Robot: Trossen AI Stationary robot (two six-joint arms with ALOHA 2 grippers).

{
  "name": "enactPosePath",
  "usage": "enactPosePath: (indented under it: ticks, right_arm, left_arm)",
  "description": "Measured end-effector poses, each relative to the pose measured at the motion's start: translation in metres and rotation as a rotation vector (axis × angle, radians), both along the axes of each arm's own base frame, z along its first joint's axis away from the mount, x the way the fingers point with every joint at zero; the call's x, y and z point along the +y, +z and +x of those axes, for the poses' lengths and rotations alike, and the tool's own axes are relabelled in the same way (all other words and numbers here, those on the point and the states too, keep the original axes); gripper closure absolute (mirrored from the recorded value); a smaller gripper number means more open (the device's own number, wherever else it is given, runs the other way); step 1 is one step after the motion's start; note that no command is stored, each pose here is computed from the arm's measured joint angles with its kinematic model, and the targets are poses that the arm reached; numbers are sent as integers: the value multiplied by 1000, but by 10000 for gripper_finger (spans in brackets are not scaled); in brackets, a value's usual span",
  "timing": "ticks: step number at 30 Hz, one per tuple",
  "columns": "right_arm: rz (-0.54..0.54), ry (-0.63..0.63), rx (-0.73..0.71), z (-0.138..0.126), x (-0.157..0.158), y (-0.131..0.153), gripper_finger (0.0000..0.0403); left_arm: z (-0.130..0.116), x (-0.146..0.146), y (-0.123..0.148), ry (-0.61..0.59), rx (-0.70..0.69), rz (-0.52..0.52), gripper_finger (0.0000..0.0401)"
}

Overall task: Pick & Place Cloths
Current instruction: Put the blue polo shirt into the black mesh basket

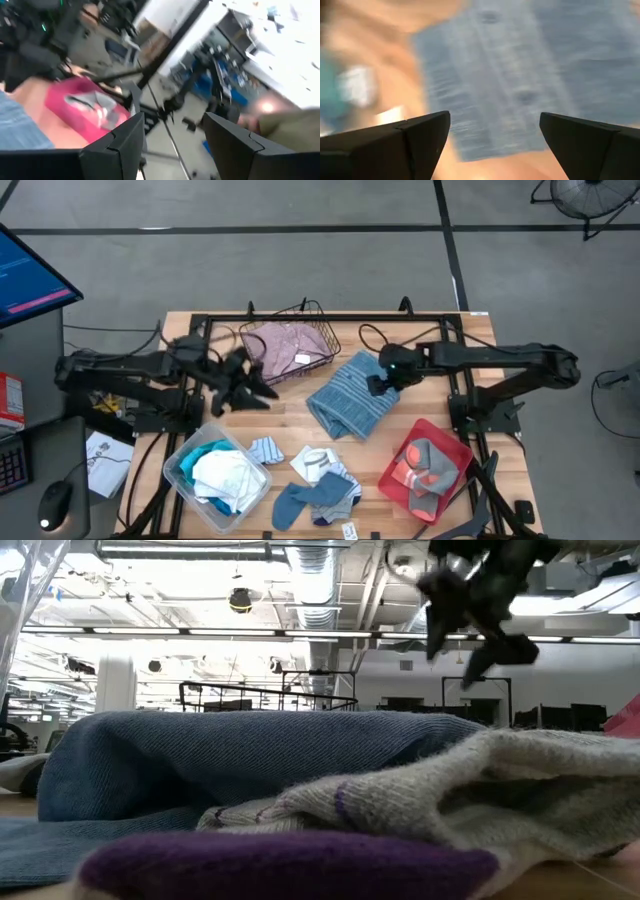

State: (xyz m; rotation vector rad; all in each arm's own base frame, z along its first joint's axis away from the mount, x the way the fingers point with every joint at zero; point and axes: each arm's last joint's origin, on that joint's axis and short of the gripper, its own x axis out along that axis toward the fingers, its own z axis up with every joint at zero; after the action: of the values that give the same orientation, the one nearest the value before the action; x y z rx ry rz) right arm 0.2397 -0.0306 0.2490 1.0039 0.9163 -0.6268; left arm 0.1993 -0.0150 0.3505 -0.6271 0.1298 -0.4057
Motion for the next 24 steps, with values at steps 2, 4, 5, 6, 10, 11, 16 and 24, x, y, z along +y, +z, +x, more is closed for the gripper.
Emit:
enactPosePath:
  ticks: [2, 4, 5, 6, 10, 11, 16, 24]
  right_arm:
    - [-8, 40, -95, 1, 9, 10, 97]
    - [-12, 76, -196, 1, 19, 23, 97]
    - [-9, 88, -244, 0, 24, 29, 97]
    - [-10, 98, -281, -1, 29, 34, 97]
    - [-8, 135, -369, -8, 49, 46, 97]
    - [-7, 141, -372, -9, 53, 47, 97]
    - [17, 129, -372, -13, 73, 48, 97]
    - [67, 107, -373, -12, 92, 44, 97]
  left_arm:
    - [6, -8, -5, -37, 19, 17, 210]
    - [13, -13, -12, -51, 55, 29, 210]
    - [16, -15, -16, -43, 88, 32, 210]
    - [19, -17, -21, -31, 121, 36, 210]
    - [32, -23, -43, 30, 263, 93, 210]
    - [35, -24, -49, 57, 294, 109, 210]
    - [55, -31, -75, 208, 406, 178, 210]
    - [81, -40, -122, 552, 591, 126, 210]
